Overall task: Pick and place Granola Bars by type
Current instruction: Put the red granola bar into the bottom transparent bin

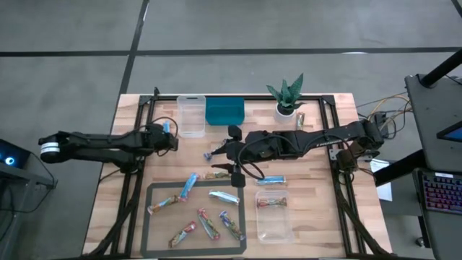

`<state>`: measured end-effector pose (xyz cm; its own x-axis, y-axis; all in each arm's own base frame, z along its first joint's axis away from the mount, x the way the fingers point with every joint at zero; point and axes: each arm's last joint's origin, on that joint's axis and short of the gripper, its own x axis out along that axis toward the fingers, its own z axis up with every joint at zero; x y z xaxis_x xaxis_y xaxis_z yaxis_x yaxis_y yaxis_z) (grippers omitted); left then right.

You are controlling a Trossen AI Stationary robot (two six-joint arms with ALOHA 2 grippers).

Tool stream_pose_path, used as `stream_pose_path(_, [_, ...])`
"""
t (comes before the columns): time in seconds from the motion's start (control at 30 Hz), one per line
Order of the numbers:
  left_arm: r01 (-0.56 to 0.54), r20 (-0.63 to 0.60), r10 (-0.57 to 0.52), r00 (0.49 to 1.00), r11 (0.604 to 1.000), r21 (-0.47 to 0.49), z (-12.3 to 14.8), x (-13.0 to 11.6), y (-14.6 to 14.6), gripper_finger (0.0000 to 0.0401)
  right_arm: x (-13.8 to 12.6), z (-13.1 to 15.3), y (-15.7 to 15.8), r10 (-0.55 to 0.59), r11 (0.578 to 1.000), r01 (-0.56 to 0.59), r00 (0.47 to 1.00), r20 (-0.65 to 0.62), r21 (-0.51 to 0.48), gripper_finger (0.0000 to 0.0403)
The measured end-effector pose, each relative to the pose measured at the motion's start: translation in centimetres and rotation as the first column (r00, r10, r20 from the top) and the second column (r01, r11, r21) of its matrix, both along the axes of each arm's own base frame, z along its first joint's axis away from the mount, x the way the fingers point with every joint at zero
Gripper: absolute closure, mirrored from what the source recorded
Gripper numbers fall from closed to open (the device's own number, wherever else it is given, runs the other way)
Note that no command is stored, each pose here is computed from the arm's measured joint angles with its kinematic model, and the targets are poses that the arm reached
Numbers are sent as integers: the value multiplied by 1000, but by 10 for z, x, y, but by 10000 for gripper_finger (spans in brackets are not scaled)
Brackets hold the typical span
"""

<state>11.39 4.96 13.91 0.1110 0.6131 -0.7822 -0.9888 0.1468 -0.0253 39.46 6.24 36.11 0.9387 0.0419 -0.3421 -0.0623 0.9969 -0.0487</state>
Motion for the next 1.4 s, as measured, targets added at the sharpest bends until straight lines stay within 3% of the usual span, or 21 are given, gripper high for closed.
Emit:
stream_pose_path(0.83, [36,59,-34,998,999,-34,-32,-8,-4,194,0,0,0,-1,1000,1,1000,1,3,232])
stream_pose_path(1.4, [39,90,-34,995,998,-53,-29,-5,-3,328,0,0,0,-1,1000,1,1000,1,3,232])
